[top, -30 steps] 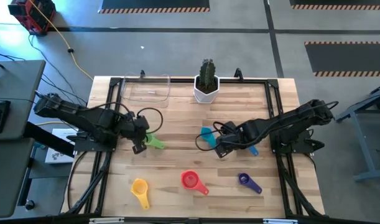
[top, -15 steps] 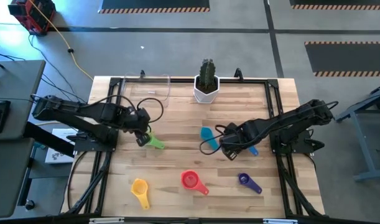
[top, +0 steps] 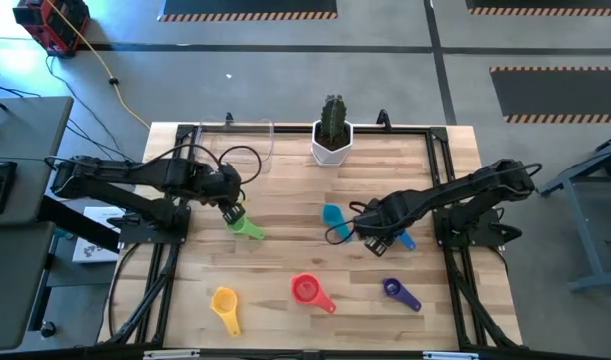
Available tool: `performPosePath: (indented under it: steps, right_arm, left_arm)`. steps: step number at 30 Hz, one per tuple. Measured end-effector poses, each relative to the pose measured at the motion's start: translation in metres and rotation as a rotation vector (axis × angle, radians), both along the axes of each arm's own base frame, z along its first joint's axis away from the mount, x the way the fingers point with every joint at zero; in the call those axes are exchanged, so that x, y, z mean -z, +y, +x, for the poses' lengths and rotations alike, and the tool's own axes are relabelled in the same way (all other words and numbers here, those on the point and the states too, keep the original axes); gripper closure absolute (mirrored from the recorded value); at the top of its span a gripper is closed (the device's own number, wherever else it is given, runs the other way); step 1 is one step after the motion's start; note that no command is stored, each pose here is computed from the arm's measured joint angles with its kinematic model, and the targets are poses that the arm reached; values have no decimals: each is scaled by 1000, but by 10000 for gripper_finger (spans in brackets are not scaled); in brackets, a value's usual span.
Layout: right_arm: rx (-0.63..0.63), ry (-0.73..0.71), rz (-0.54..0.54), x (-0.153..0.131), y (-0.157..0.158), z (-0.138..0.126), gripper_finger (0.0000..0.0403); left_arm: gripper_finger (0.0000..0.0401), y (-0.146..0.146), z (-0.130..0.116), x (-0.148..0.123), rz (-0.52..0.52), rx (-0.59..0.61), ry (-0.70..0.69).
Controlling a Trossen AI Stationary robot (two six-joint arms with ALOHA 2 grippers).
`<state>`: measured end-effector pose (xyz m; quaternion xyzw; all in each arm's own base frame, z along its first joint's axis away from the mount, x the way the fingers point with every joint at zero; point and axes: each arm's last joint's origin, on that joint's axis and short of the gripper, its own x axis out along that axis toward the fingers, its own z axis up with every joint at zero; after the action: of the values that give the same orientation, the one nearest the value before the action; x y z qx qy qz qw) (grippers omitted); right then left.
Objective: Nest measuring cups in basket
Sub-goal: Stack the dark blue measuring cup on the pink measuring cup
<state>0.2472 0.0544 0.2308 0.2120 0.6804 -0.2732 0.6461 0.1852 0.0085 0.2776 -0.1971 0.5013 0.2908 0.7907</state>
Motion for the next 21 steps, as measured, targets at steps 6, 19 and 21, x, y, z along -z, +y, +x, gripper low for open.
performPosePath:
  steps: [6,19,21]
  right_arm:
    - [-65,-17,33,18,1,-1,268]
    - [-80,-12,43,56,-2,-13,268]
    - [-76,-8,38,59,-2,-15,269]
  left_arm:
    - [315,2,0,0,-3,-19,-3]
    - [315,2,0,0,-11,-42,-9]
    - [315,2,0,0,-11,-42,-10]
